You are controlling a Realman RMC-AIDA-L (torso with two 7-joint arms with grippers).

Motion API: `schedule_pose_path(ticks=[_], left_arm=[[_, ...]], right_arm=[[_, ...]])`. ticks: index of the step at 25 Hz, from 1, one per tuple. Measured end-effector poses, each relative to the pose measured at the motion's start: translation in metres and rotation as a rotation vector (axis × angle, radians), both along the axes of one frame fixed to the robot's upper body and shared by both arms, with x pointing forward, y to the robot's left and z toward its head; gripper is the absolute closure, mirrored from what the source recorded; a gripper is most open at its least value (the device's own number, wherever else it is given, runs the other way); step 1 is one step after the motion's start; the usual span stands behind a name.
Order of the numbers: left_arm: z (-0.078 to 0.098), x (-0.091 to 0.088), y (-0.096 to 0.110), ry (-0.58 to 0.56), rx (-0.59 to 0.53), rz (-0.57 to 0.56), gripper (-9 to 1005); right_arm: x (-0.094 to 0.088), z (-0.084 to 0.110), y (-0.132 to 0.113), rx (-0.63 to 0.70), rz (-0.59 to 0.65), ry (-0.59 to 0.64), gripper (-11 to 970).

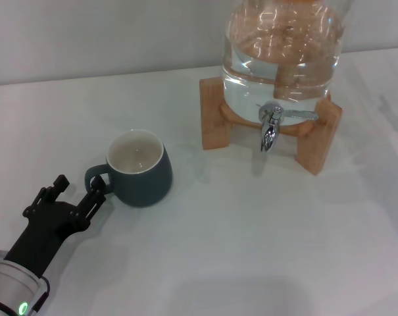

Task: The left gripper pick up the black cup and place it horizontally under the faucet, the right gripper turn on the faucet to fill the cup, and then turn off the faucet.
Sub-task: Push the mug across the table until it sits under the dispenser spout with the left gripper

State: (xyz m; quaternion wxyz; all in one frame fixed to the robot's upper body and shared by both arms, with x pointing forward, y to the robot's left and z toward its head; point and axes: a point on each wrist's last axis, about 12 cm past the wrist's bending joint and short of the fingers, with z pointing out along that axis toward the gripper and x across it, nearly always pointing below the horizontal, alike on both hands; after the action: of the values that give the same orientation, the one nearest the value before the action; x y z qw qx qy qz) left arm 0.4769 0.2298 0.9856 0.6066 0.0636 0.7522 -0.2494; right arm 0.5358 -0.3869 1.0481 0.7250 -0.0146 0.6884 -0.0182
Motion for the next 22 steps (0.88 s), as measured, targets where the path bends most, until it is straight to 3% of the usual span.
schedule_pose_path(ticks=[22], left_arm=[[0.001,0.020,-0.004,0.051,0.030,-0.009,209]], right_arm=[[0.002,0.001,0.001,0.004,-0.005,-0.004,122]])
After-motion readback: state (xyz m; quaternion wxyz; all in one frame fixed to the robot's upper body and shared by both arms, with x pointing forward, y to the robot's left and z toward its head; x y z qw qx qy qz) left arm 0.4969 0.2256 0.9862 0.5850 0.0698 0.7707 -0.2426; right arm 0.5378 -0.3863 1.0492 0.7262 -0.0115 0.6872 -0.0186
